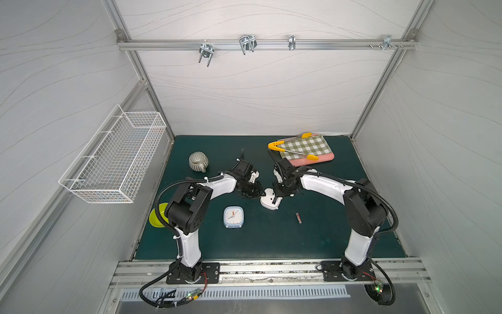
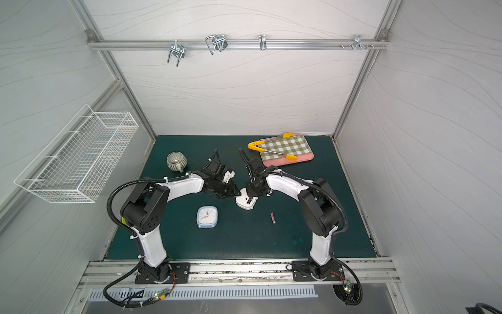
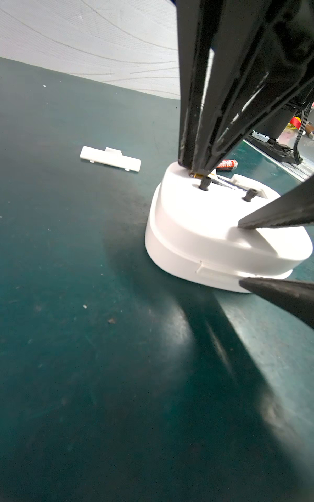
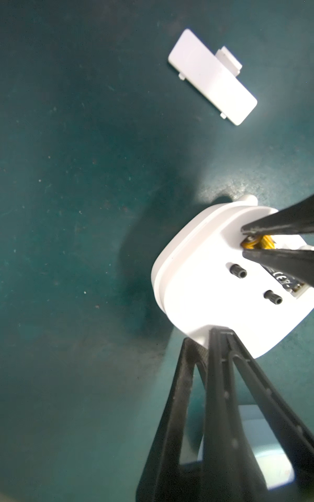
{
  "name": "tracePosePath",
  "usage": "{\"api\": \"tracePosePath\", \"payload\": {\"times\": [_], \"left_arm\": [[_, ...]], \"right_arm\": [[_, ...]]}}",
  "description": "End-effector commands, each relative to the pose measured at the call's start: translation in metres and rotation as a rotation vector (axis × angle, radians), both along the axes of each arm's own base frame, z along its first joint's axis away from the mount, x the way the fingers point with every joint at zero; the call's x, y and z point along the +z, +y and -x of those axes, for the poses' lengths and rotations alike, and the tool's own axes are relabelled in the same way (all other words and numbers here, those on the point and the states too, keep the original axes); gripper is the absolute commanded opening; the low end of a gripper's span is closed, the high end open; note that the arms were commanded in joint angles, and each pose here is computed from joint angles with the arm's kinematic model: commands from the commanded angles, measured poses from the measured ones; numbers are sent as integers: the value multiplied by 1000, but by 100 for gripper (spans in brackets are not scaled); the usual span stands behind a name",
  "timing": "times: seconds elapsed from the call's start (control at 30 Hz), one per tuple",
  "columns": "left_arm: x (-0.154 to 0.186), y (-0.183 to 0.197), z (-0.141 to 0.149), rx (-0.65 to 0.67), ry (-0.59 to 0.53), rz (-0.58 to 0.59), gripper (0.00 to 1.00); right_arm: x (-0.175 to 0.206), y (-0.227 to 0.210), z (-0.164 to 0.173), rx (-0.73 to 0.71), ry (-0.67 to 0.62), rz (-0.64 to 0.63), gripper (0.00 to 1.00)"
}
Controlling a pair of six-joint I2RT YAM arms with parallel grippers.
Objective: Insert the battery into the alarm
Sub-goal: Install the battery in the alarm.
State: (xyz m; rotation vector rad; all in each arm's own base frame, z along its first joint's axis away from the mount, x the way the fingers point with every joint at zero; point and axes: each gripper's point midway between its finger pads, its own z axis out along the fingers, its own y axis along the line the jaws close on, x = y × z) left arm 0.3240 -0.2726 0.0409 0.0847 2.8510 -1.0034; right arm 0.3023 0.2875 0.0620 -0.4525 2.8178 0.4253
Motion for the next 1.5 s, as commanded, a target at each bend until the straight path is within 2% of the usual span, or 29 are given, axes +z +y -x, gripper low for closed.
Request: {"api": "tracePosePath", "payload": {"times": [0.0,0.3,0.67,0.77,1.03,1.13,1.23,1.37,1.47], "left_arm": [[-44,28,18,25,95,-171,32],[-44,28,18,24,97,-169,32],[-46,29,19,27,102,-173,32],[-48,31,19,35,109,-179,32],[-50,32,19,38,116,-186,32],[-49,32,19,38,113,-186,32],[-47,32,19,36,107,-185,32],[-45,32,18,34,100,-183,31],[-41,31,17,34,92,-173,32]], "right_arm": [[1,-6,12,25,31,35,13],[1,-4,21,44,55,37,3],[-14,-11,40,45,133,78,3],[-27,-13,53,27,184,75,0],[-76,-30,83,-49,287,103,0],[-64,-23,73,-38,245,82,0],[-31,-6,52,-10,159,14,2],[15,5,27,-3,29,-69,15],[36,-7,21,-46,-50,-102,27]]}}
